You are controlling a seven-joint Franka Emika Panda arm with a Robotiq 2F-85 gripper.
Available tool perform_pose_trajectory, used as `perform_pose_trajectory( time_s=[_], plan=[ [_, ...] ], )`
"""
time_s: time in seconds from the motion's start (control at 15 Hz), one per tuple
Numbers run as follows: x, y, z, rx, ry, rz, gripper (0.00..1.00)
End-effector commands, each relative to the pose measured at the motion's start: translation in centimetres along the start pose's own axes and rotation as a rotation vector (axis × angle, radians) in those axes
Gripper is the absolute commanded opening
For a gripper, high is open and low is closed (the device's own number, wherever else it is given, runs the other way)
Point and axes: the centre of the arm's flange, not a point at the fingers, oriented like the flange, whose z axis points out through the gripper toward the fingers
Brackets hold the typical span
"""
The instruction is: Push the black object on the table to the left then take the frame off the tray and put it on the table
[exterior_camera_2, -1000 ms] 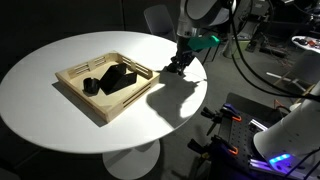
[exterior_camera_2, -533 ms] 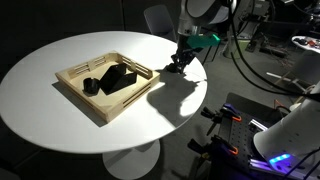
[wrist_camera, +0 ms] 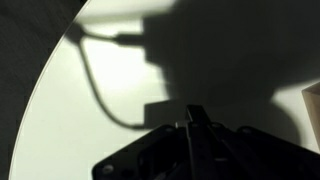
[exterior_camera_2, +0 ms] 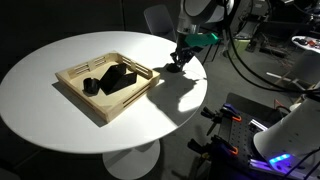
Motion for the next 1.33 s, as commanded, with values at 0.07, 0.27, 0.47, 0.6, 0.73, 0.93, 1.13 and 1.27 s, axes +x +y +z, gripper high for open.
perform_pose_trajectory(
  time_s=[0.07, 0.27, 0.47, 0.6, 0.73, 0.93, 1.13, 1.27],
  plan=[
    [1.3, 0.3, 0.6, -0.025, -0.02, 0.037, 0.02],
    [1.6, 0.4, 1.1, -0.03, -0.027, 0.042, 0.02],
    [2.1, 0.4, 1.2, -0.031, -0.027, 0.045, 0.02],
    [2.5, 0.4, 1.1, -0.028, -0.024, 0.045, 0.02],
    [3.0, 0.3, 0.7, -0.024, -0.016, 0.043, 0.01],
    [3.8, -0.1, 0.1, -0.02, -0.001, 0.039, 0.02],
    [4.6, -0.5, -0.5, -0.014, 0.015, 0.034, 0.01],
    [4.9, -0.6, -0.8, -0.012, 0.022, 0.033, 0.01]
  ],
)
